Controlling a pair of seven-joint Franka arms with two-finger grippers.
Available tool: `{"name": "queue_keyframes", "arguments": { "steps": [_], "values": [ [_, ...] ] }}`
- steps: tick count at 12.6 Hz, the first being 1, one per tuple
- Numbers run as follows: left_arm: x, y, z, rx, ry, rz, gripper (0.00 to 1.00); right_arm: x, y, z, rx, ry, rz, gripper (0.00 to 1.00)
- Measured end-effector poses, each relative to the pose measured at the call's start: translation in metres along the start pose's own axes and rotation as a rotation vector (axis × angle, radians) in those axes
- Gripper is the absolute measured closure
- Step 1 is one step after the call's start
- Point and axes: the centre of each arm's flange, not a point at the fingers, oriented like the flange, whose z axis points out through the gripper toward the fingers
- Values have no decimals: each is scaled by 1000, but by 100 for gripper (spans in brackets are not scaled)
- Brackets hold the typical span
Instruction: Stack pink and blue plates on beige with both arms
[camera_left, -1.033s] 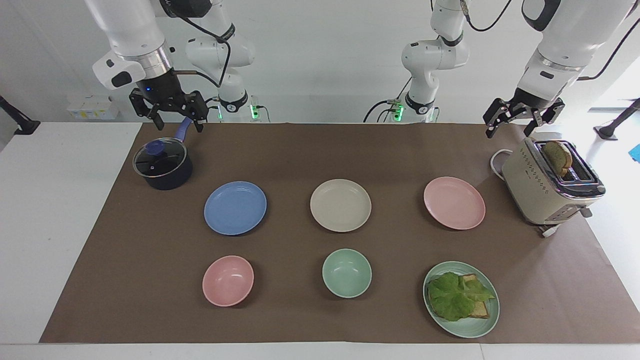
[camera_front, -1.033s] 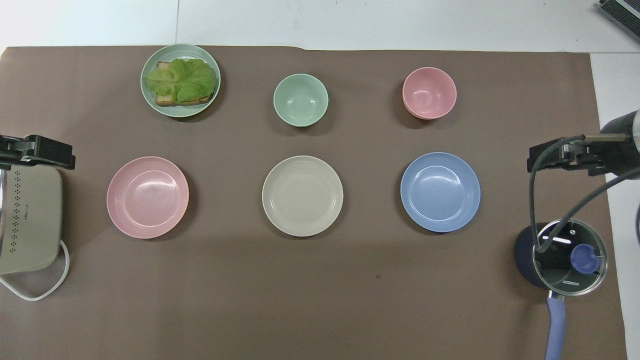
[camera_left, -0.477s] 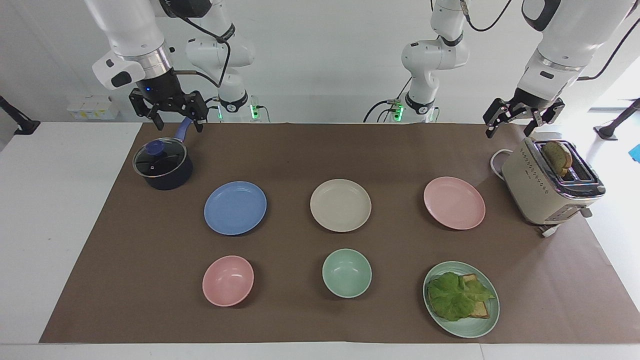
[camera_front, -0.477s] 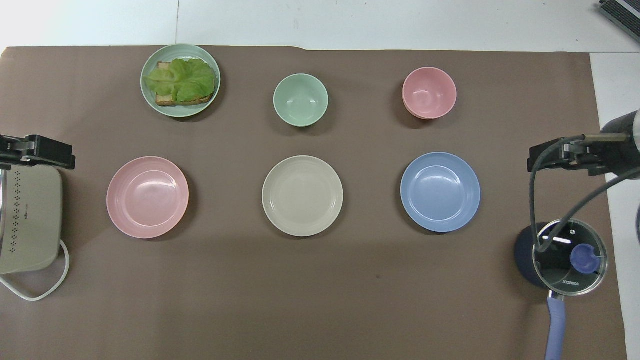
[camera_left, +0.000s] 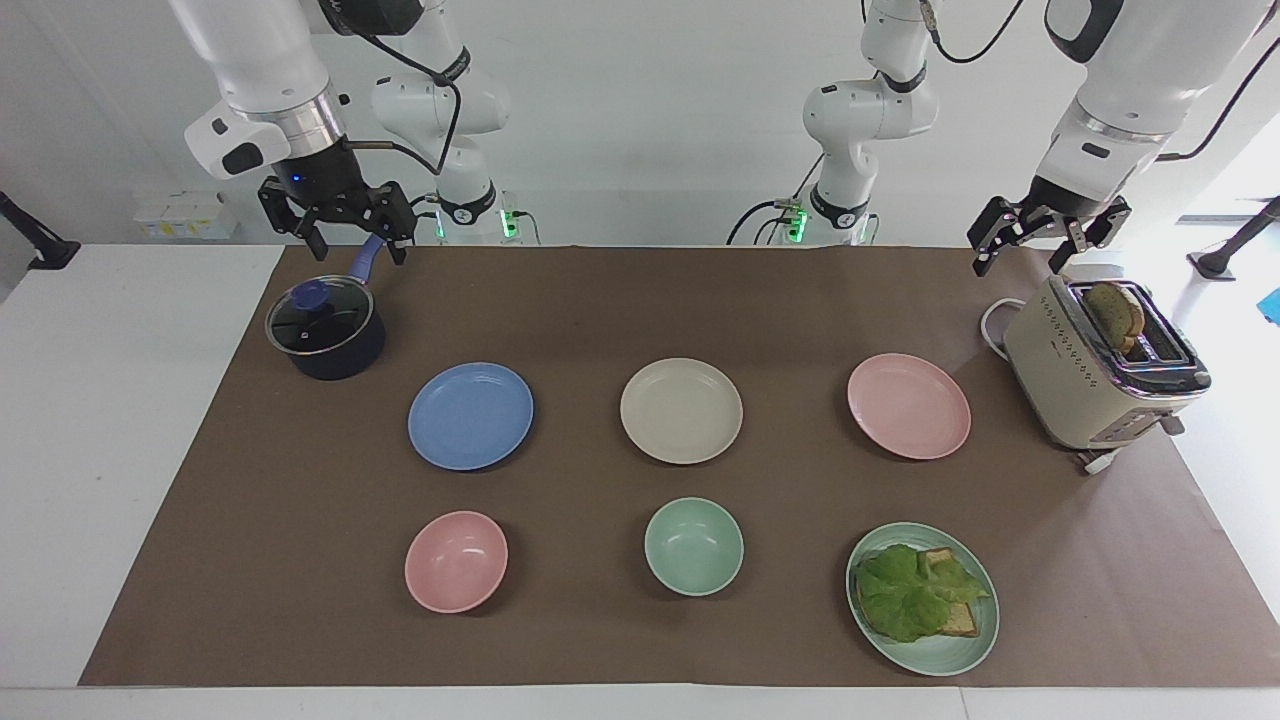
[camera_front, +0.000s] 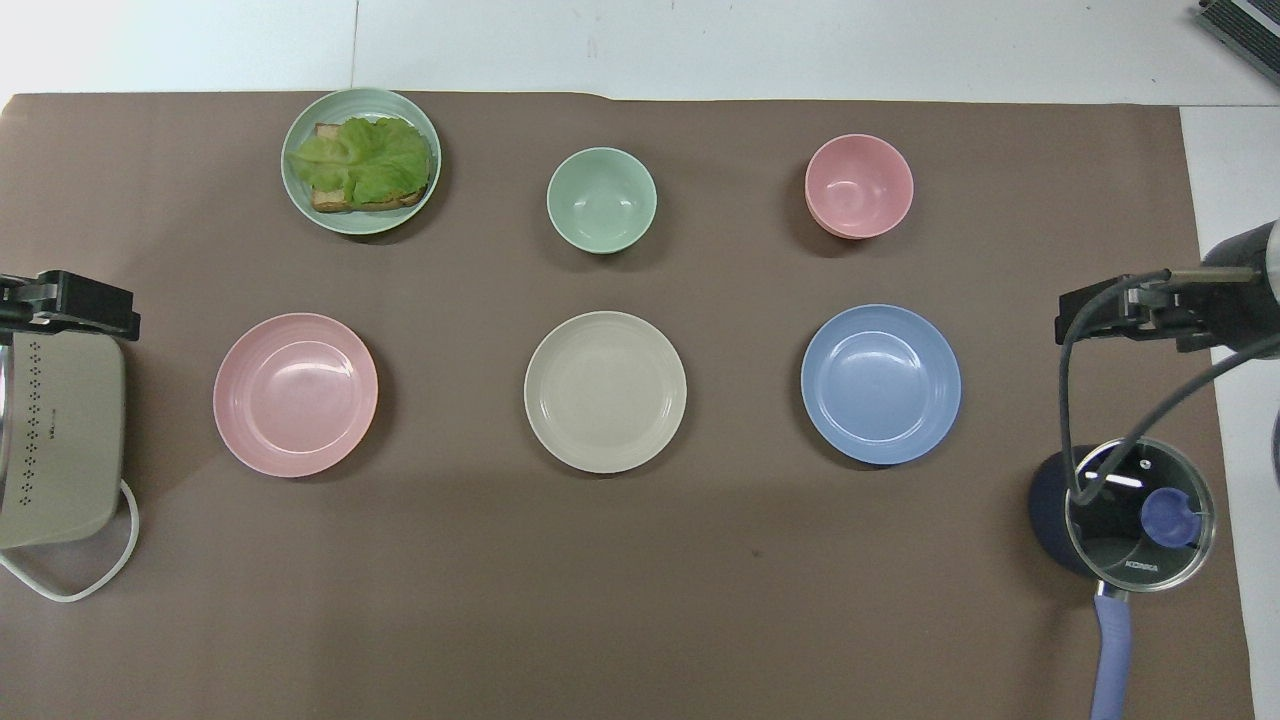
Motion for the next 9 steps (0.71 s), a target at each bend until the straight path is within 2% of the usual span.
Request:
{"name": "queue_keyframes", "arguments": {
  "steps": [2, 5, 7, 9],
  "values": [
    [10, -30, 60, -12, -27, -52, 0, 0, 0, 0, 0, 0, 0, 0],
    [10, -37, 173, -20, -55, -68, 0, 0, 0, 0, 0, 0, 1, 0],
    [4, -32, 216, -22, -86, -60, 0, 0, 2, 0, 0, 0, 4, 0],
    [4, -33, 255, -27, -86, -63, 0, 0, 3, 0, 0, 0, 5, 0]
  ]
}}
